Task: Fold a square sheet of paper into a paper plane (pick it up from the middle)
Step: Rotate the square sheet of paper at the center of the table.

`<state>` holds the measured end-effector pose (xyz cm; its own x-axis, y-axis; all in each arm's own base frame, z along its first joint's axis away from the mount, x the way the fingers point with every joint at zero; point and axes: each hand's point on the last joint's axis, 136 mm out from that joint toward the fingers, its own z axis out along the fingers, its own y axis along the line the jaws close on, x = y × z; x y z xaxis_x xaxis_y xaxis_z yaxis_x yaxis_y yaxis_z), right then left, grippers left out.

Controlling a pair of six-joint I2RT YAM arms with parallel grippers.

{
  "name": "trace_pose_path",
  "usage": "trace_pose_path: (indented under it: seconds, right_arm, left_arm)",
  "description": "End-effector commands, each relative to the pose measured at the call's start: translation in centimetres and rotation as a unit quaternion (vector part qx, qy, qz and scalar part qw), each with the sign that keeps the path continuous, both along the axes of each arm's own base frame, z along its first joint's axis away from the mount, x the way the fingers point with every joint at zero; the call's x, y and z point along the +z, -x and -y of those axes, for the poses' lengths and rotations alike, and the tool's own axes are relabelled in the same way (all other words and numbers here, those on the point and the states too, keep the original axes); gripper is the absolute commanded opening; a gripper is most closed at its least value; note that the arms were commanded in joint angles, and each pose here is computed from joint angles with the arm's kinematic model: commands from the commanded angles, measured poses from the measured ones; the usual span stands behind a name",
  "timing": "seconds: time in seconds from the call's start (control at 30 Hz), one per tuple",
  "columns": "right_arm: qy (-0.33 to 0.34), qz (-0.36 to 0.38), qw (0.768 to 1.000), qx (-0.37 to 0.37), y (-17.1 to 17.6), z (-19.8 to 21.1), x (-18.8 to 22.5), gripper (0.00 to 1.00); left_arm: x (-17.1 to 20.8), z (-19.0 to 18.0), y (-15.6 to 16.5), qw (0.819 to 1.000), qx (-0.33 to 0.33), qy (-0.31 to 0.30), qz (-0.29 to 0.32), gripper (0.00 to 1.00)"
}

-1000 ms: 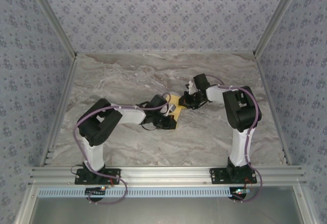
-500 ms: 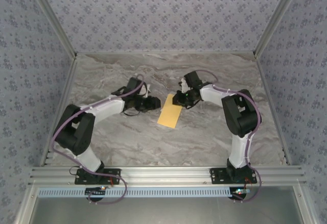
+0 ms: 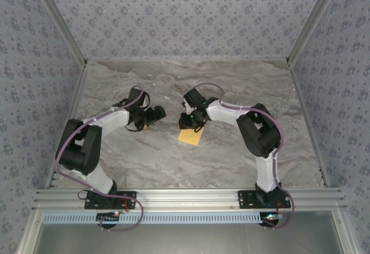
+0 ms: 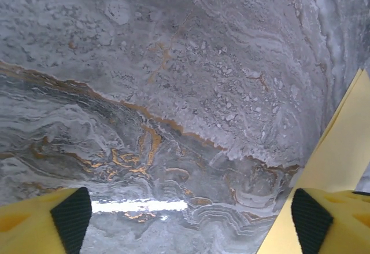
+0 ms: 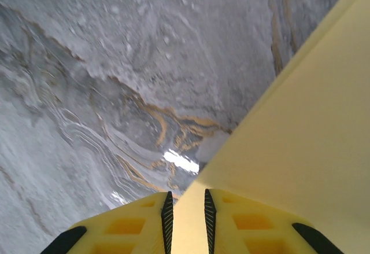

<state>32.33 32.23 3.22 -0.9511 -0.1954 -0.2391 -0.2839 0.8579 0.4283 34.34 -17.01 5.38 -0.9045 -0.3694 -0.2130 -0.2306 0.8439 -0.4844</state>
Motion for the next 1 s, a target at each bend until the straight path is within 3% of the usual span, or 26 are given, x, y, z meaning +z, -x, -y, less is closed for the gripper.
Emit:
trace_pose_path:
  seconds: [0.0,0.27,0.37,0.5,0.63,0.97]
  right_arm:
    - [0.053,-0.025,0.997,0.04,2.5,1.8,-1.9,0.24]
    - [0.063,-0.025,0.979,0.193,7.6,4.8,-2.0,0.22]
    - [0.037,0.002,0.988,0.15,5.5,5.3,0.2,0.22]
    - [0.001,0.038,0.999,0.034,1.5,5.7,2.6,0.28]
    - [0.014,0.046,0.997,-0.068,-1.8,7.9,2.1,0.32]
    - [-0.009,0.034,0.994,-0.1,-6.7,6.9,0.9,0.32]
  left_arm:
    - [1.1,-0.8,-0.2,1.0,0.011,-0.012,0.016,0.98]
    - [1.5,-0.3,-0.4,1.0,0.008,0.01,0.013,0.99]
    - [1.3,0.8,-0.2,0.999,-0.005,0.037,0.005,0.99]
    - [1.3,2.5,0.5,0.998,-0.025,0.065,-0.006,0.99]
    - [1.5,4.3,1.6,0.996,-0.044,0.08,-0.017,0.98]
    - [0.9,9.7,4.8,0.987,-0.079,0.131,-0.057,0.86]
